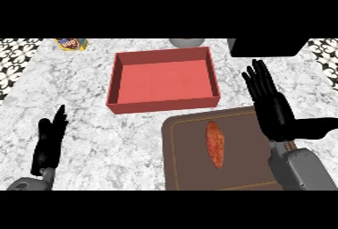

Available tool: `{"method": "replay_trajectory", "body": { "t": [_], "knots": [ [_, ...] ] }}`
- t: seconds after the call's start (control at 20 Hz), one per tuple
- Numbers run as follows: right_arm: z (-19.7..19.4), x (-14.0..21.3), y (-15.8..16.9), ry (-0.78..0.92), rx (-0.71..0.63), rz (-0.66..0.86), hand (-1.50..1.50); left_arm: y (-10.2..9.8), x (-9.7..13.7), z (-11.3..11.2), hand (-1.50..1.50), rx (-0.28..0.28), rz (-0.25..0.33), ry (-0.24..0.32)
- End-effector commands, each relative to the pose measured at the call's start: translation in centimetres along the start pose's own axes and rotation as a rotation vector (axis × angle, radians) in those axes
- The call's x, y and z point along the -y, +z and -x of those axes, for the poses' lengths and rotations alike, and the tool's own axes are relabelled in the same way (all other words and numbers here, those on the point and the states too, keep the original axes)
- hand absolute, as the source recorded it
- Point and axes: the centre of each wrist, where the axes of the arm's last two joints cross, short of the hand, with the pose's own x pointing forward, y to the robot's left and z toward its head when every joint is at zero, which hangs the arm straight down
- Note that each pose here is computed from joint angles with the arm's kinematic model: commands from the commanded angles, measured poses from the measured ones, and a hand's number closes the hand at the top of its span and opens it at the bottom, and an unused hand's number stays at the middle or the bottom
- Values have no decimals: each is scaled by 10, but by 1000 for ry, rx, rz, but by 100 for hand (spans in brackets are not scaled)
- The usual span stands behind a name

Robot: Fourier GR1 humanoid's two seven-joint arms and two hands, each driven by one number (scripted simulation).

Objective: Pick the sweet potato from the tray and place it in the cardboard box

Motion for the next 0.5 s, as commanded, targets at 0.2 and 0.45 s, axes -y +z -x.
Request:
{"method": "replay_trajectory", "body": {
  "t": [0.2,0.45],
  "knots": [
    [21,21,21,-38,-181,-302,-150,-15,-52,-30,0,226,-96,-221],
    [8,43,28,659,-114,-642,-150,-20,-52,-38,0,229,-66,-225]
  ]
}}
